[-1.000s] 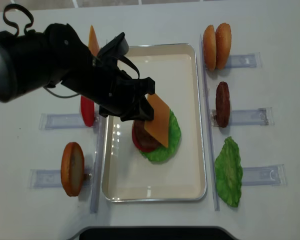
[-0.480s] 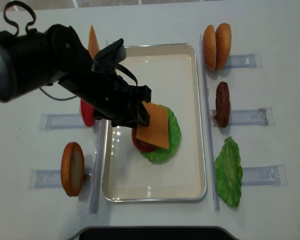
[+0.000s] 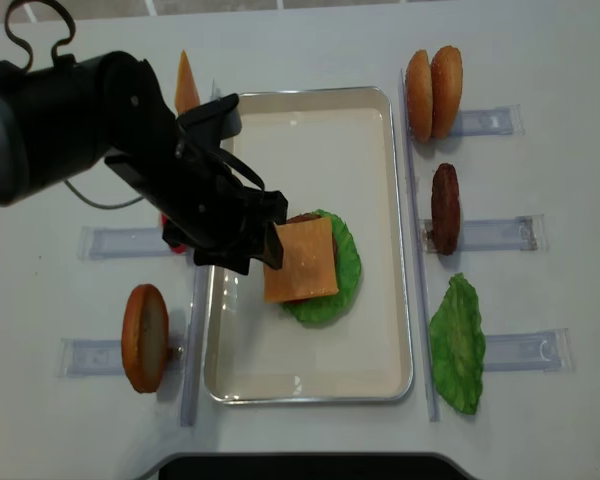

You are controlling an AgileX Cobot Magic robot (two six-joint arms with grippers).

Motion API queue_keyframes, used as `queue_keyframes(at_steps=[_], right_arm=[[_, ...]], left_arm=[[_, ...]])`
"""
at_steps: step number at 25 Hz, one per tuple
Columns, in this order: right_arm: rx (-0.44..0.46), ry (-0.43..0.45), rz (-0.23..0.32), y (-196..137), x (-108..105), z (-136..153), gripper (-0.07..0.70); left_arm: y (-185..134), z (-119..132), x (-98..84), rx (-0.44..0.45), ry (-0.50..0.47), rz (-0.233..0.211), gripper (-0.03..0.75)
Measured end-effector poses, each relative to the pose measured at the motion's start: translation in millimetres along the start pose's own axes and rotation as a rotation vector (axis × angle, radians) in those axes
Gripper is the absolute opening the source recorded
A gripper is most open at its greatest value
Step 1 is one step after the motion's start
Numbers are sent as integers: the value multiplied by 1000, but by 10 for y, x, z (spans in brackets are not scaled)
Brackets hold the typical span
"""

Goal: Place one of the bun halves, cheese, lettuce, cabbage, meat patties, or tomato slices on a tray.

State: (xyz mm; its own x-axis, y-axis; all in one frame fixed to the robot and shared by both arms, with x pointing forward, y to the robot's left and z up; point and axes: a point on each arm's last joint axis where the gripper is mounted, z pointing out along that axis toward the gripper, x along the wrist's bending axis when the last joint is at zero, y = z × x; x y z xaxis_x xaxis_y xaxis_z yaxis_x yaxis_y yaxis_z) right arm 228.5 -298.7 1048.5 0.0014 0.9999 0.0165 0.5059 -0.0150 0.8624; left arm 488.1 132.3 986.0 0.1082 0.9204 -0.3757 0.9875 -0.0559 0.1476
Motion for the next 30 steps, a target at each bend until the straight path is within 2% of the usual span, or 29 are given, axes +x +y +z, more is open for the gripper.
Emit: queue_keyframes(at_steps=[4,7,14,20,25,27,30], right_arm=[[0,0,0,0,0,0,413],[0,0,0,0,0,0,413],[0,0,0,0,0,0,413],[0,0,0,0,0,0,413],[0,0,0,0,0,0,413],[0,0,0,0,0,0,413],[0,0,0,0,0,0,413]], left_arm=[[115,-193,-24,-25,-18,-13,400],[244,-401,-43,-26,5,-14,400],[419,-867,-106,-39,164,-6,400],[447,-959,-26,-59,285,-36,400],[454,-966,-6,-65,304,-33,401],[479,-988,58,-66,309,-29,401],[583,-1100,371,-86,342,-80,401]])
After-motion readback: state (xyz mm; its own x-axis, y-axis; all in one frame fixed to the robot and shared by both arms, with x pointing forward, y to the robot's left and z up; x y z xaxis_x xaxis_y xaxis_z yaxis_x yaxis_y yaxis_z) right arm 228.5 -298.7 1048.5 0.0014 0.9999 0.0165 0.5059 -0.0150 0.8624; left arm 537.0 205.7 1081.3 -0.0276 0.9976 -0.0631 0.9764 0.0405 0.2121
